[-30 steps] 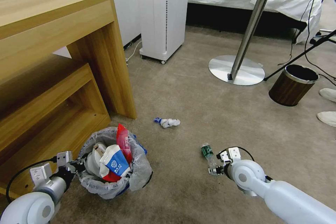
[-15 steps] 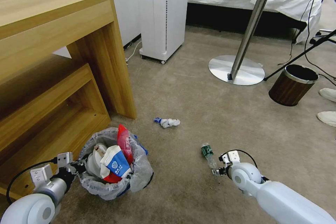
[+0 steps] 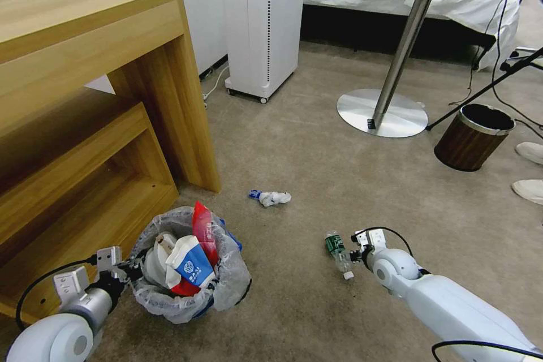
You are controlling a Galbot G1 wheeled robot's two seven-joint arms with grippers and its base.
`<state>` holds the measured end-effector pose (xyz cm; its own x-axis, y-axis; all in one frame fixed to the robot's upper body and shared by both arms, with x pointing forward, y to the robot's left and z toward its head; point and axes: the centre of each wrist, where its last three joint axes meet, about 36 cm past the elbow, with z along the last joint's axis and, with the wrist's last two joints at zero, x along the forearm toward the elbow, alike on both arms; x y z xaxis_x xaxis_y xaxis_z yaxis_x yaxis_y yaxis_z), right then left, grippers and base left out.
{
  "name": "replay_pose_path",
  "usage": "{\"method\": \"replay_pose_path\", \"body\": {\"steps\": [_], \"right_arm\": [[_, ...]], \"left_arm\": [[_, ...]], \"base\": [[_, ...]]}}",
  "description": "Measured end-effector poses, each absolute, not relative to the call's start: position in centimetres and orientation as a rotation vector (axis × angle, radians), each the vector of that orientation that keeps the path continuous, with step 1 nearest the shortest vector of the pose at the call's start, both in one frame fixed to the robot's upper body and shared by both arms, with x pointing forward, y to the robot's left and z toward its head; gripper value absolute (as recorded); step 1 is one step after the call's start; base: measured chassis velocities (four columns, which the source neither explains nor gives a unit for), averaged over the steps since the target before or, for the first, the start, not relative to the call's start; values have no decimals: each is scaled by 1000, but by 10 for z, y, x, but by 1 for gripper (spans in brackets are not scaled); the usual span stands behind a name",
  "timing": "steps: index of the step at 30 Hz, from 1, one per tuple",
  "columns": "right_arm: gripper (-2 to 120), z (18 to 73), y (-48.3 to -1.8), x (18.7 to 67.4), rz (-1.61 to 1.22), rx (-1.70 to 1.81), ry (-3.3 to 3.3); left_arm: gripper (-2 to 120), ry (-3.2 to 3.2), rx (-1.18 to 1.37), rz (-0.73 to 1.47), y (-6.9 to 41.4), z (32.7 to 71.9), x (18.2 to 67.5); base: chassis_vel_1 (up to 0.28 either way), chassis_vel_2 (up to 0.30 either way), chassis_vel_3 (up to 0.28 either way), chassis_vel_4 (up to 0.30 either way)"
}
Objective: Pick up the trash bin and place the garbage on the floor into it.
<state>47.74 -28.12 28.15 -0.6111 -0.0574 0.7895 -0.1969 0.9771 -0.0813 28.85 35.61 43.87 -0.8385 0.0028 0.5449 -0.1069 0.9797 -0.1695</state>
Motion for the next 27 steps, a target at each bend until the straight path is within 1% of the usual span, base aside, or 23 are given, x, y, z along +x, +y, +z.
{"method": "replay_pose_path", "body": {"steps": [2,10,12,13,14,16,18,19,22,23,24,26,27], "right_arm": [[97,267,-278,474,220,193,-2234],[95,245,-269,462,247,196,-2201],[89,240,-268,461,251,192,-2204],[84,240,-268,461,254,193,-2209],[84,240,-268,461,254,193,-2209],[76,242,-266,461,253,197,-2217],[66,242,-267,460,252,200,-2223],[66,242,-267,460,252,200,-2223],[51,236,-268,457,263,197,-2225],[51,236,-268,457,263,197,-2225],[47,235,-268,456,265,199,-2225],[36,232,-268,453,264,204,-2226],[36,232,-268,453,264,204,-2226]], "left_arm": [[0,-2556,72,260,356,439,288],[0,-2559,71,262,355,439,289],[0,-2556,72,263,356,438,290],[0,-2555,73,264,356,437,290],[0,-2555,73,264,356,437,290],[0,-2556,74,264,357,436,291],[0,-2560,73,264,357,437,293],[0,-2560,73,264,357,437,293],[0,-2561,70,267,357,437,294],[0,-2561,70,267,357,437,294],[0,-2561,70,267,357,437,294],[0,-2562,69,268,357,437,295],[0,-2562,69,268,357,437,295]], "base": [[0,0,0,0],[0,0,0,0],[0,0,0,0],[0,0,0,0],[0,0,0,0],[0,0,0,0],[0,0,0,0],[0,0,0,0],[0,0,0,0],[0,0,0,0],[0,0,0,0],[0,0,0,0],[0,0,0,0]]}}
